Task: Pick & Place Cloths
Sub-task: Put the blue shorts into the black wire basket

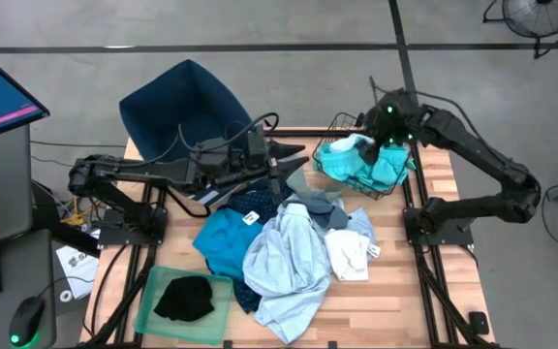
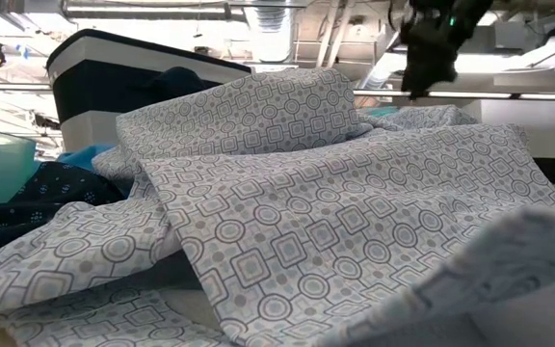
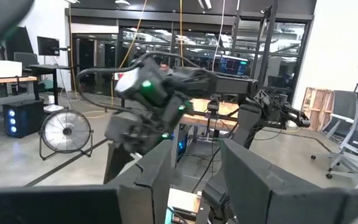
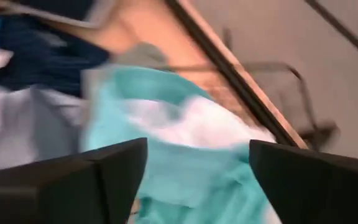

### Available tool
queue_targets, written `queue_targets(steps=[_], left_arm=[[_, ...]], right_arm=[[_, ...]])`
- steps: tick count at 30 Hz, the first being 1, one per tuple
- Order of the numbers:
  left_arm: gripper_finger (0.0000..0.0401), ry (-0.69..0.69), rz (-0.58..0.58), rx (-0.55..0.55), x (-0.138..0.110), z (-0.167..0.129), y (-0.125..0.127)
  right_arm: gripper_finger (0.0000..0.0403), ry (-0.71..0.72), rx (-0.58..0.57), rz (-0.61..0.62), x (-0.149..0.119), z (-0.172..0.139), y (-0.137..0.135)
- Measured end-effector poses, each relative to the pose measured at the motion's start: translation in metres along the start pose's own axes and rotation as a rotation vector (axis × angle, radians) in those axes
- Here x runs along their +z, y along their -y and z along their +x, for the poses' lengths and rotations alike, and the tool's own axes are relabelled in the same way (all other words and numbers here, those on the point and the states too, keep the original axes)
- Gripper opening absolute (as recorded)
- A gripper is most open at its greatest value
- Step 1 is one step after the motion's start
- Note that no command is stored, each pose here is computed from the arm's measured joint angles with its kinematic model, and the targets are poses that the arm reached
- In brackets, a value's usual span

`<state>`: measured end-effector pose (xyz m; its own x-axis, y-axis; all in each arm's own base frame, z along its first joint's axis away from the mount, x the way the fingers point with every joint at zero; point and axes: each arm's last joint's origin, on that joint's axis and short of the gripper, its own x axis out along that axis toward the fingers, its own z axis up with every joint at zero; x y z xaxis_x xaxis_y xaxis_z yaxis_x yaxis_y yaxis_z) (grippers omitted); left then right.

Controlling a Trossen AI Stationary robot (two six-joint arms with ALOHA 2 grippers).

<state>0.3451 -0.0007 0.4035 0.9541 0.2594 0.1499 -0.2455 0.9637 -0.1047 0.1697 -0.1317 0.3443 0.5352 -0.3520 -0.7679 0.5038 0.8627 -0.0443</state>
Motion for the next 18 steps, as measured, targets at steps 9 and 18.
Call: queue_targets(steps=[9, 18], left_arm=[[0.0127, -0.002, -0.004, -0.03, 0.0, -0.003, 0.01], [0.0127, -0.005, -0.008, -0.054, -0.001, -0.006, 0.018]], right_arm=[[0.0297, 0.019, 0.067, -0.426, 0.013, 0.022, -0.061], [0.0273, -0.256, -0.105, -0.523, 0.011, 0.088, -0.063]])
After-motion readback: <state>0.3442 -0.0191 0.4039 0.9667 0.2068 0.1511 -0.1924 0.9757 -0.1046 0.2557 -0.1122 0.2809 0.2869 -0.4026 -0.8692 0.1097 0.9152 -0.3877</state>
